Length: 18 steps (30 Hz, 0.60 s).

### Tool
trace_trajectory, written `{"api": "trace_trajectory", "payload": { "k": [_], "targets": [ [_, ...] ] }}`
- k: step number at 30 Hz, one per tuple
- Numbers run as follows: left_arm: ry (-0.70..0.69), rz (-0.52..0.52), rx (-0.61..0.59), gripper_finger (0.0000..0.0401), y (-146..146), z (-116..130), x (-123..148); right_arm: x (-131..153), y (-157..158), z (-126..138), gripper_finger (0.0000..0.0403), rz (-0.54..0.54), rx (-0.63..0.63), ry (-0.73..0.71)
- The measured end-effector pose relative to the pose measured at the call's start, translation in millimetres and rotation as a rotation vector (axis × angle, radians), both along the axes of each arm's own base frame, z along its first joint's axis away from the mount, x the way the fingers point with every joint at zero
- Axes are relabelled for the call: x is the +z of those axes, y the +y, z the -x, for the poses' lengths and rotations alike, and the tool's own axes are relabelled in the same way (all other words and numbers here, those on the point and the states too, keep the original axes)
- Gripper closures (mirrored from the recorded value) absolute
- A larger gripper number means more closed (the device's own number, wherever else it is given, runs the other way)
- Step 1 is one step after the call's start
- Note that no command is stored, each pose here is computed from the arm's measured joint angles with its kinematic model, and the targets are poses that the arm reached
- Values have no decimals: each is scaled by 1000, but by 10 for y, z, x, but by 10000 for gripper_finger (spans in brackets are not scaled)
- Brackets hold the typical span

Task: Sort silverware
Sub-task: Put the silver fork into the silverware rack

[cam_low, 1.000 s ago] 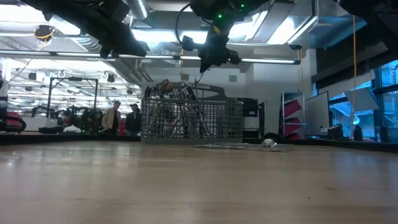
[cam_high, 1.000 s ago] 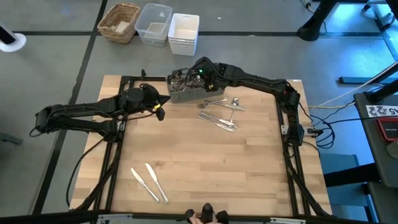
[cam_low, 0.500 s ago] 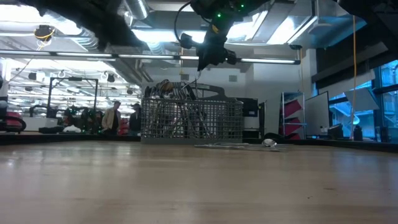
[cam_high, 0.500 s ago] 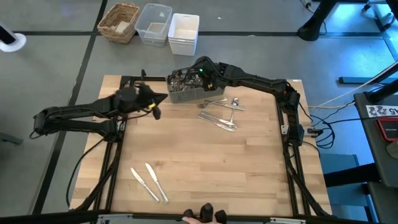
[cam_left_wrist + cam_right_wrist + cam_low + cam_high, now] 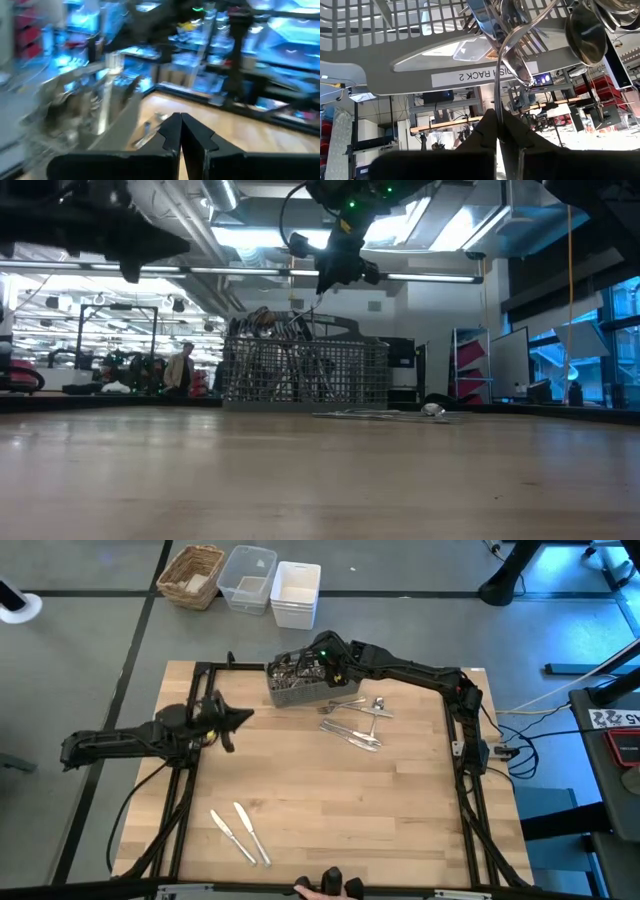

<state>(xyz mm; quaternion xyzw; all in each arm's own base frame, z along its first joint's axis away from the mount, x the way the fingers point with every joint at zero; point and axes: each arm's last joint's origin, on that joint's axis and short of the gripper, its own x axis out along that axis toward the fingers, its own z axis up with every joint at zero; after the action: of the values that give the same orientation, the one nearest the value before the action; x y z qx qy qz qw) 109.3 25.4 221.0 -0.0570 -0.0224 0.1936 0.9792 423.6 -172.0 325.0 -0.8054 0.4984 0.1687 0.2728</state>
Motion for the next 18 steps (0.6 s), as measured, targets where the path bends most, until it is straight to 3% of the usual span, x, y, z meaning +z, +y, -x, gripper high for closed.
{"api": "trace_trajectory", "payload": {
  "k": [6,14,18],
  "targets": [
    [-81,-59,-124,398,-55,-5,-409,-1,1,-1,397,-1,-1,-1],
    [-54,143,-97,398,-44,-7,-498,-1,1,-1,397,-1,-1,-1],
    [-23,180,-93,398,-43,-7,-539,0,1,0,397,-1,-1,-1]
  ]
}}
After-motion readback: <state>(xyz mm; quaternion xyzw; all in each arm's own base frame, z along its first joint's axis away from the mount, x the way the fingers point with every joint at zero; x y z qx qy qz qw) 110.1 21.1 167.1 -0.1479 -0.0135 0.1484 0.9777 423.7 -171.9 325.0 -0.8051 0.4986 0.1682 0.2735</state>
